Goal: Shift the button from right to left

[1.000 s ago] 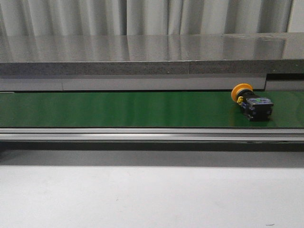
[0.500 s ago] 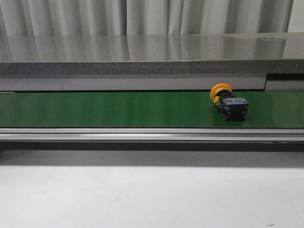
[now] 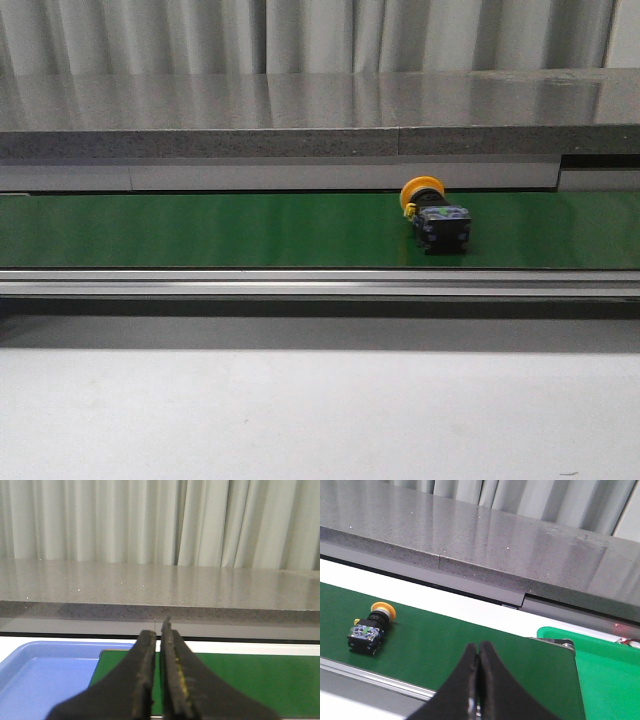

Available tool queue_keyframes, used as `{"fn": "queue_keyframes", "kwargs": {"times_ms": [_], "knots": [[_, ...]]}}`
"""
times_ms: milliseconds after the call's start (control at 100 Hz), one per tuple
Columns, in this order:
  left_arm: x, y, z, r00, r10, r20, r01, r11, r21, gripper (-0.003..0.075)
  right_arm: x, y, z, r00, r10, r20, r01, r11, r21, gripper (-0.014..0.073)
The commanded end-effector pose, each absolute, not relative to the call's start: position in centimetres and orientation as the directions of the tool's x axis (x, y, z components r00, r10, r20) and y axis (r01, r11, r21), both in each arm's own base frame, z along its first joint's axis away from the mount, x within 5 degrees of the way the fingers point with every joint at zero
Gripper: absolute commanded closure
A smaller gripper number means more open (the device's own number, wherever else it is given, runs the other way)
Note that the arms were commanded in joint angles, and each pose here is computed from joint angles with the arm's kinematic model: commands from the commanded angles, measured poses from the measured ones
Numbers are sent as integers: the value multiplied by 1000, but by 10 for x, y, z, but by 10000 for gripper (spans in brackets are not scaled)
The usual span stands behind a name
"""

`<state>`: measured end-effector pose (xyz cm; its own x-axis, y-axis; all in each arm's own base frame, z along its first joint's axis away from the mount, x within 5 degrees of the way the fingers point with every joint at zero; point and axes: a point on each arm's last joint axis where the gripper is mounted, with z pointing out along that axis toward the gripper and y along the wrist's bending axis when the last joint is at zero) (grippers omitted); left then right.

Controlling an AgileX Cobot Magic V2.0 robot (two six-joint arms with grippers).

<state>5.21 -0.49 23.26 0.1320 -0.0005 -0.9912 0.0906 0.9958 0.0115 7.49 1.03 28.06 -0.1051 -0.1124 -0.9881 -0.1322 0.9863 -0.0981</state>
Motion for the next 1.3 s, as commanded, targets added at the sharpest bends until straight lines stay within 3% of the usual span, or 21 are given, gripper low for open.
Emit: {"fn": "queue_keyframes", "kwargs": {"times_ms": [0,140,280,410,580,880,1080,1180,1290], "knots": [[49,-5,268,206,-30,-978,93,996,-11,715,75,8,297,-9,-102,-995,-100,990,-100,663],[60,-6,296,132,-26,-991,100,995,-12,715,75,8,297,-9,-102,-995,-100,990,-100,663],[81,-9,319,-41,-7,-999,112,994,-12,715,75,8,297,-9,-102,-995,-100,990,-100,663],[108,-13,336,-206,11,-978,123,992,-14,715,75,8,297,-9,-102,-995,-100,990,-100,663],[147,-17,355,-300,21,-954,126,992,-17,715,75,8,297,-9,-102,-995,-100,990,-100,663],[196,-22,350,-453,29,-891,128,991,-33,715,75,8,297,-9,-102,-995,-100,990,-100,663],[205,-23,341,-502,34,-864,128,991,-35,710,75,8,297,-9,-102,-995,-100,990,-100,663],[205,-23,340,-511,36,-859,128,991,-35,647,75,8,297,-9,-102,-995,-100,990,-100,663],[205,-23,339,-523,37,-851,129,991,-36,482,75,8,297,-9,-102,-995,-100,990,-100,663]]}}
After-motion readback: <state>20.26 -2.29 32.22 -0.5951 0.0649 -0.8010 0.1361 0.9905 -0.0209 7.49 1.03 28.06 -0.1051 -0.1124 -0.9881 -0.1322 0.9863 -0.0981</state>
